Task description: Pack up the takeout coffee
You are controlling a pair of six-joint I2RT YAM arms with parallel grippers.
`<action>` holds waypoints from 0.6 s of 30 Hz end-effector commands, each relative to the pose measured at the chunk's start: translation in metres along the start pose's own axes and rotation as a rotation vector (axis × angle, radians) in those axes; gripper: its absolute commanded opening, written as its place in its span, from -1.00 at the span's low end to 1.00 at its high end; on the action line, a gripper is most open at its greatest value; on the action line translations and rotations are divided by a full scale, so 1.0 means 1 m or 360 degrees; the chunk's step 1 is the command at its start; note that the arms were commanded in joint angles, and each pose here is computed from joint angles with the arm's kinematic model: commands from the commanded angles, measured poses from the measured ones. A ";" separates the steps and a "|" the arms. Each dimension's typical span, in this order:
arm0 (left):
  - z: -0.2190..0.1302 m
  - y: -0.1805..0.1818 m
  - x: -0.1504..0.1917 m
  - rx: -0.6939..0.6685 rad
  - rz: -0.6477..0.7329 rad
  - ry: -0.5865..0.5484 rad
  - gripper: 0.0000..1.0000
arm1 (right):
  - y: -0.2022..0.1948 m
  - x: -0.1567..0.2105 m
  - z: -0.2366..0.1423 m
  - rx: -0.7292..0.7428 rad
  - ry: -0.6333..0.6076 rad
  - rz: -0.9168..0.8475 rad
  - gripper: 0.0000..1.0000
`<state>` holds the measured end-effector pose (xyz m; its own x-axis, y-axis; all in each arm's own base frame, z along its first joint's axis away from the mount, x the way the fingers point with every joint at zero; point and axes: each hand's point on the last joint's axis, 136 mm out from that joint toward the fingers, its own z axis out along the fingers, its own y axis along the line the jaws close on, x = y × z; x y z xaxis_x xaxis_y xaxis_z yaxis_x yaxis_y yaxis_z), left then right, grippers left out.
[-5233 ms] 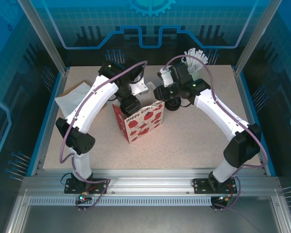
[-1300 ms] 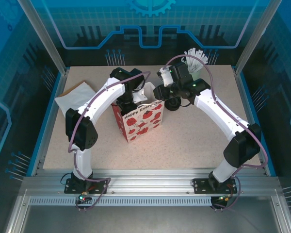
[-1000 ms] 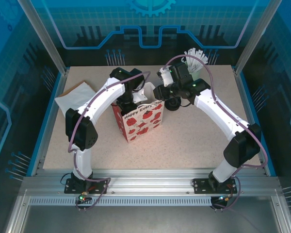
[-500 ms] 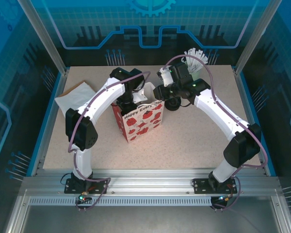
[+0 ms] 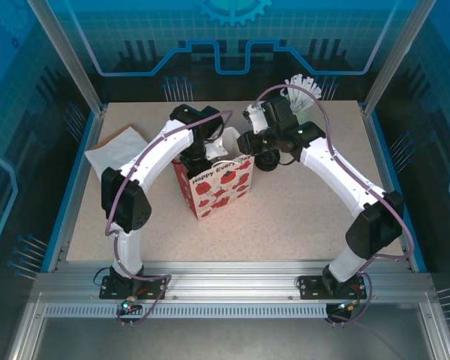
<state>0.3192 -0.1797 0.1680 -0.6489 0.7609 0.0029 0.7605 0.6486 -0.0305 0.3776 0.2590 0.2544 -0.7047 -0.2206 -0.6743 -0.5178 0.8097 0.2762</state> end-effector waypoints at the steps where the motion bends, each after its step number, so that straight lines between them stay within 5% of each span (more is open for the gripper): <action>1: 0.005 -0.001 0.012 0.0047 0.0005 0.0081 -0.13 | 0.007 0.005 0.005 -0.0024 0.0047 -0.0035 -0.42; 18: 0.011 0.001 0.008 0.0048 -0.0006 0.0095 -0.12 | 0.008 0.006 0.007 -0.0032 0.0053 -0.0033 -0.42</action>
<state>0.3178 -0.1790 0.1654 -0.6490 0.7606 0.0175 0.7598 0.6492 -0.0361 0.3778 0.2593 0.2533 -0.7062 -0.2218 -0.6723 -0.5174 0.8099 0.2763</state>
